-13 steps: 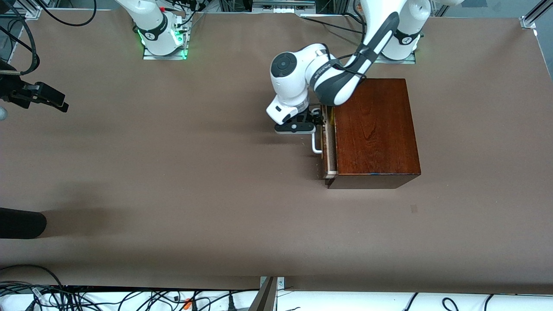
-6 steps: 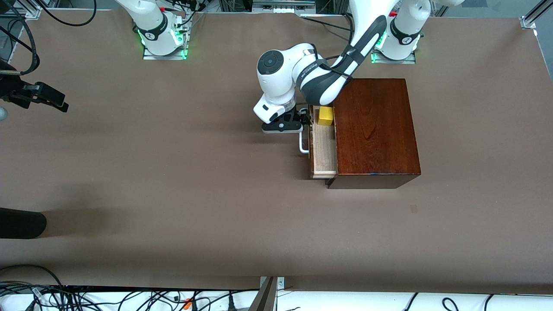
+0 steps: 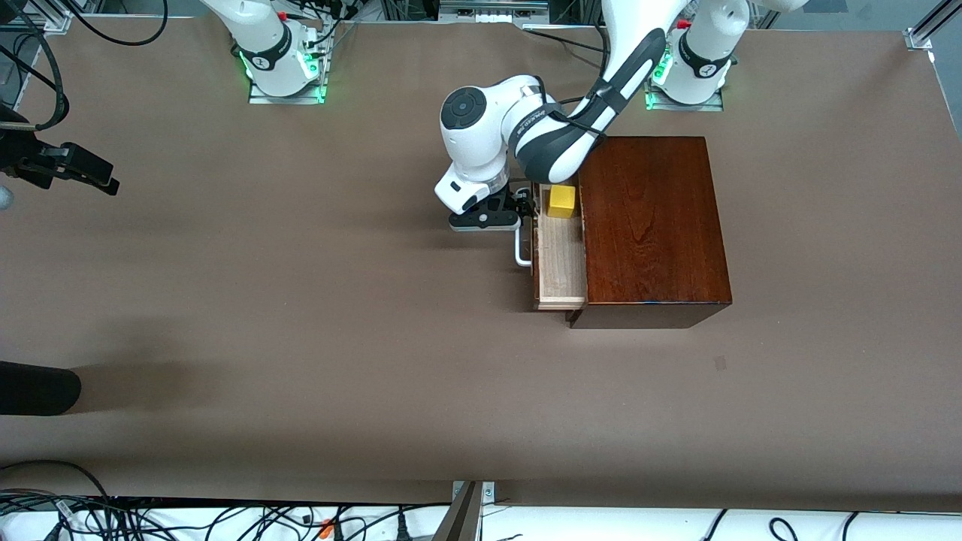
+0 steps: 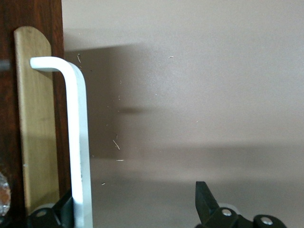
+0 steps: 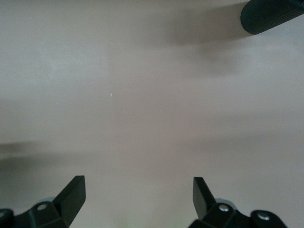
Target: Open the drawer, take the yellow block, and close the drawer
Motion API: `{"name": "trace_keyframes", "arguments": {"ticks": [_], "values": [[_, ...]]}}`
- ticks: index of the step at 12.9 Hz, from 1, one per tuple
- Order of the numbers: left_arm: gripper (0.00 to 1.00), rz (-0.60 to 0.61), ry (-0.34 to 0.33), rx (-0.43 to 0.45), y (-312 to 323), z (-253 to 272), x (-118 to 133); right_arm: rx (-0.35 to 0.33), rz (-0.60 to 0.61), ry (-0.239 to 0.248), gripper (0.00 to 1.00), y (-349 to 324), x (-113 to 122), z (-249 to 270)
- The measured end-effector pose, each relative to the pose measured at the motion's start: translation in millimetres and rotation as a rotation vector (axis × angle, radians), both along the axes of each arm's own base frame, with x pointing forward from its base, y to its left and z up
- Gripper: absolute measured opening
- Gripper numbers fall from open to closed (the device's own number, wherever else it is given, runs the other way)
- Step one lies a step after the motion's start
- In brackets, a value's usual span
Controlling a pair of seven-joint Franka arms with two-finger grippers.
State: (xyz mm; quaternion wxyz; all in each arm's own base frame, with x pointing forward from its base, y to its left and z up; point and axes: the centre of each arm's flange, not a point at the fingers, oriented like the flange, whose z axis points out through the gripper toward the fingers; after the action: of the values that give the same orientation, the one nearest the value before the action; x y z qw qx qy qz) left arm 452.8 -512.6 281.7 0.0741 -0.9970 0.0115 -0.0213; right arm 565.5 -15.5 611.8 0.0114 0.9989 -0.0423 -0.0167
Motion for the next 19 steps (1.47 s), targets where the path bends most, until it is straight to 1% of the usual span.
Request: {"name": "trace_keyframes", "arguments": {"ticks": [5,10,12,15,17,19], "values": [[1.0,-0.003,-0.004,-0.019,-10,4,0,0.0,0.0,0.0,1.0,0,0,0],[1.0,-0.005,0.002,-0.007,-12,9,0,0.0,0.0,0.0,1.0,0,0,0],[1.0,-0.014,0.006,0.008,-17,31,0,0.0,0.0,0.0,1.0,0,0,0],[1.0,-0.042,0.025,0.065,-14,75,1,0.0,0.0,0.0,1.0,0,0,0],[1.0,-0.046,0.029,0.096,-4,111,4,0.0,0.0,0.0,1.0,0,0,0],[1.0,-0.04,0.025,0.117,18,149,13,0.0,0.0,0.0,1.0,0,0,0]]}}
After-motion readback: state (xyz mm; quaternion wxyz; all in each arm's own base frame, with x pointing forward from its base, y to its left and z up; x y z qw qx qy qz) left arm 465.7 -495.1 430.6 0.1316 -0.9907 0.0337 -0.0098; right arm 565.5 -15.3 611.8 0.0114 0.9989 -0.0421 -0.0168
